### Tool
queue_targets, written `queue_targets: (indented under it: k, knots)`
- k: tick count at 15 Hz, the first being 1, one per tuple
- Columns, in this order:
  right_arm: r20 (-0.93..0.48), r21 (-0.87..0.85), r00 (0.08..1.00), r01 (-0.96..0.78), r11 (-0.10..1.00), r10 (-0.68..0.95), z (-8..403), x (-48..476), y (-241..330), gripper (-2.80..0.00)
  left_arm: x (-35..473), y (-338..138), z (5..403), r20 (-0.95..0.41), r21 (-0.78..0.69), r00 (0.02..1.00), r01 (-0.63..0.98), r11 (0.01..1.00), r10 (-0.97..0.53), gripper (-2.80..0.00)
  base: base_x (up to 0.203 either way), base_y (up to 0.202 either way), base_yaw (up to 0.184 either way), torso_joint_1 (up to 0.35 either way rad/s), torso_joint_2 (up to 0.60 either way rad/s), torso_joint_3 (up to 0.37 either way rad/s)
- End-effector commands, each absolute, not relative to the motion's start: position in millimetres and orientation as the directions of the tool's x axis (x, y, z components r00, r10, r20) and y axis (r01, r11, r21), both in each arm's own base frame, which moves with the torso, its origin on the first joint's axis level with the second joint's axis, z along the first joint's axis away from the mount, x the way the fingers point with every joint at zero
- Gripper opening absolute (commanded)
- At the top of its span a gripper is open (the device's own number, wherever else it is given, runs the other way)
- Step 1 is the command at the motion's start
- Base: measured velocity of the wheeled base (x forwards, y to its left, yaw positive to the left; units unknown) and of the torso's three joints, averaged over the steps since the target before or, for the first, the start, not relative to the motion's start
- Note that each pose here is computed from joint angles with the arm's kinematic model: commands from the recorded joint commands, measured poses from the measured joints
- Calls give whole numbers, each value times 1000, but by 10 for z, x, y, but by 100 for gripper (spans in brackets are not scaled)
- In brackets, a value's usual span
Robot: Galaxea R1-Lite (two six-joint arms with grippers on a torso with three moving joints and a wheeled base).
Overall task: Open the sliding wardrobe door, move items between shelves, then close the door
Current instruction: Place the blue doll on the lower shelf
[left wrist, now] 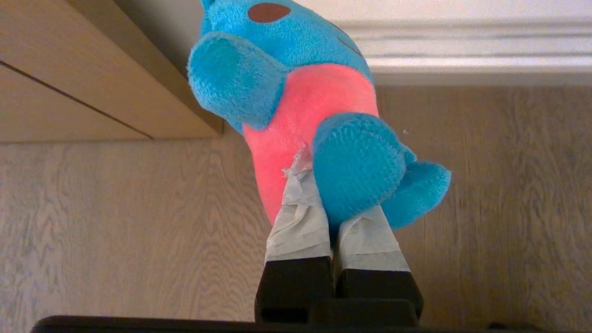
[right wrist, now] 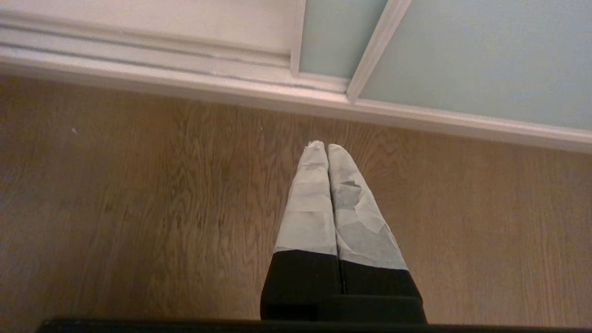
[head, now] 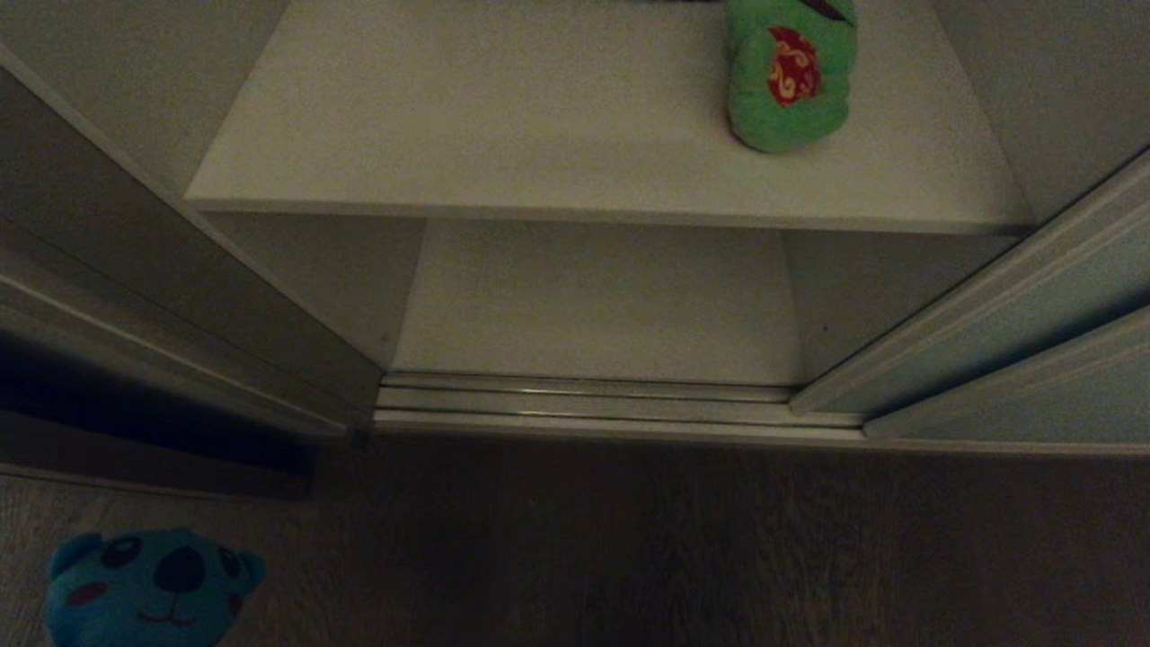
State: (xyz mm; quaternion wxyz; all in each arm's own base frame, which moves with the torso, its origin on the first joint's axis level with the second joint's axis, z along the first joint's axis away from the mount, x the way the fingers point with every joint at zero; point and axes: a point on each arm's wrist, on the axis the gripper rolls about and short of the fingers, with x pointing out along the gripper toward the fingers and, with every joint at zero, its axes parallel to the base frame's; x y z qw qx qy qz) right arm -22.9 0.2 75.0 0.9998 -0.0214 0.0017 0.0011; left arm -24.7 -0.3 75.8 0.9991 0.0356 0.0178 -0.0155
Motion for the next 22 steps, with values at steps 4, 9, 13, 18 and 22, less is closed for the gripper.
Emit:
queue_targets:
  k: [4,9,13,18,22]
  knots:
    - [-5,-43,1000,-3,999,3,745,-228,2,-280,-244,-3,761,-41,71,999,32,997,-29,-280,0,0,0,2,1,-200]
    - [-5,-43,1000,-3,999,3,745,-228,2,-280,-244,-3,761,-41,70,999,32,997,-29,-280,0,0,0,2,2,-193]
    - [-5,-44,1000,-3,999,3,745,-228,2,-280,-242,-2,765,-32,40,999,30,999,-29,-280,0,0,0,3,0,-158]
    - [-5,-43,1000,-3,999,3,745,-228,2,-280,-240,-3,761,-34,46,999,29,999,-28,-280,0,0,0,0,0,-7]
    - [-5,-43,1000,-3,999,3,745,-228,2,-280,-278,-4,921,0,90,999,36,995,-37,-280,0,0,0,0,0,0]
